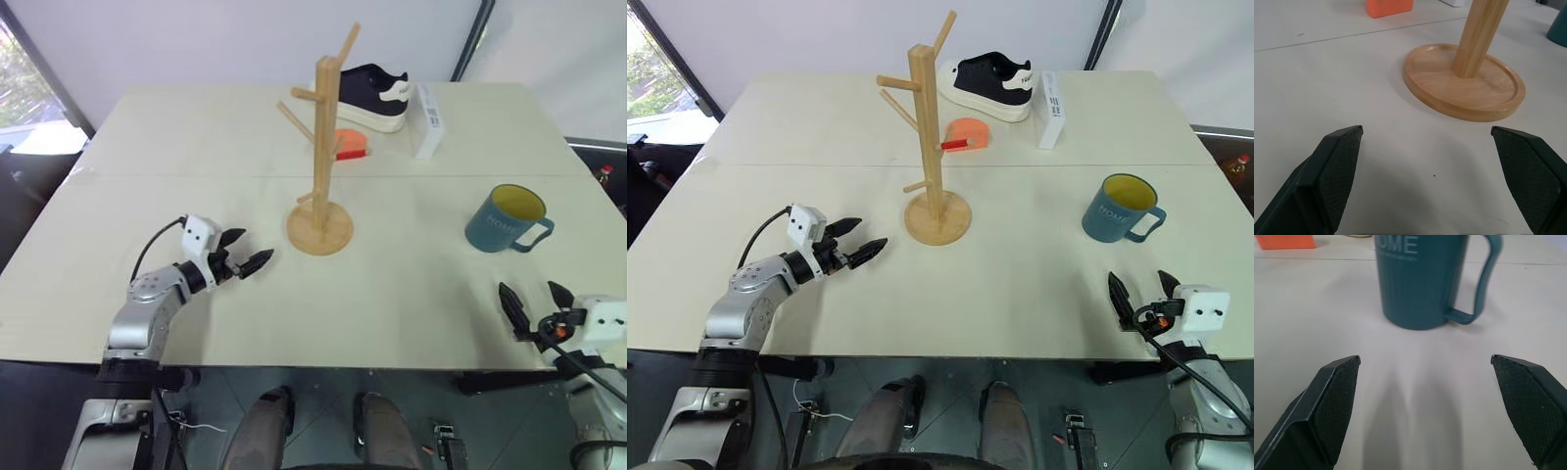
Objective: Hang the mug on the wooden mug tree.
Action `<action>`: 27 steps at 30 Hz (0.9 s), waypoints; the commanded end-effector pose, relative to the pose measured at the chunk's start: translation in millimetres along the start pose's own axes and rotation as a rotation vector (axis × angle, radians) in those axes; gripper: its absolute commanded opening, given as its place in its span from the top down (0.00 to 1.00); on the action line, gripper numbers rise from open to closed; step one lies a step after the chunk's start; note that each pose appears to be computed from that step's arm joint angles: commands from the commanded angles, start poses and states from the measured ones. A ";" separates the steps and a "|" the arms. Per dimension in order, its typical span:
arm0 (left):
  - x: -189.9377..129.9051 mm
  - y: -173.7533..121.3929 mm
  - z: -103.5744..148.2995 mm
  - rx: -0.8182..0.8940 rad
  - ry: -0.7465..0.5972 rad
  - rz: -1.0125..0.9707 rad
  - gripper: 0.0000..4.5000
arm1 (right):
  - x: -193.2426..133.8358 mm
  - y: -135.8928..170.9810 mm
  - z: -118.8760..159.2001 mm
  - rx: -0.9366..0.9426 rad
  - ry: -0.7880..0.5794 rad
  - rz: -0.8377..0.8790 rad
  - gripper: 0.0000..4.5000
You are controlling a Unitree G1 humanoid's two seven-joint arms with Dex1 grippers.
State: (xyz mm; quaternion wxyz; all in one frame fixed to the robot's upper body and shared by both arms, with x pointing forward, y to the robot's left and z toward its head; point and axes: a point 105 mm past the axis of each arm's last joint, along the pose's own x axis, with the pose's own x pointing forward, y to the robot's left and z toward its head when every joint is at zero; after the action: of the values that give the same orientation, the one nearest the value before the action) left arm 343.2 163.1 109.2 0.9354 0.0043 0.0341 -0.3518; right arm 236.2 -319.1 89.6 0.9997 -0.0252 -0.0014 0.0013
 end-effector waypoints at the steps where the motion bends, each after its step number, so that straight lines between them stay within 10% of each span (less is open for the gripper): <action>1: -5.5 2.3 13.0 0.026 -0.041 0.019 0.00 | -1.0 -6.2 7.1 -0.031 -0.022 -0.005 0.01; 7: -6.3 -3.9 9.6 0.020 -0.023 0.000 0.00 | 0.1 -9.8 5.4 -0.034 -0.015 -0.009 0.01; 18: 20.5 -125.4 39.4 0.154 -0.100 -0.556 0.00 | 6.3 -19.3 6.2 -0.055 -0.025 -0.100 0.01; 27: 39.4 -155.3 52.4 0.170 -0.133 -0.677 0.00 | 26.5 -23.7 15.8 -0.105 -0.046 -0.162 0.01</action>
State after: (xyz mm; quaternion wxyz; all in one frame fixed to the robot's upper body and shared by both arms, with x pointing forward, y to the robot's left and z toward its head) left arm 278.0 24.3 155.8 0.7732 0.0457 -0.0441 -0.6310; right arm 260.0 -338.1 96.3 0.9956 -0.0586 -0.0126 -0.0720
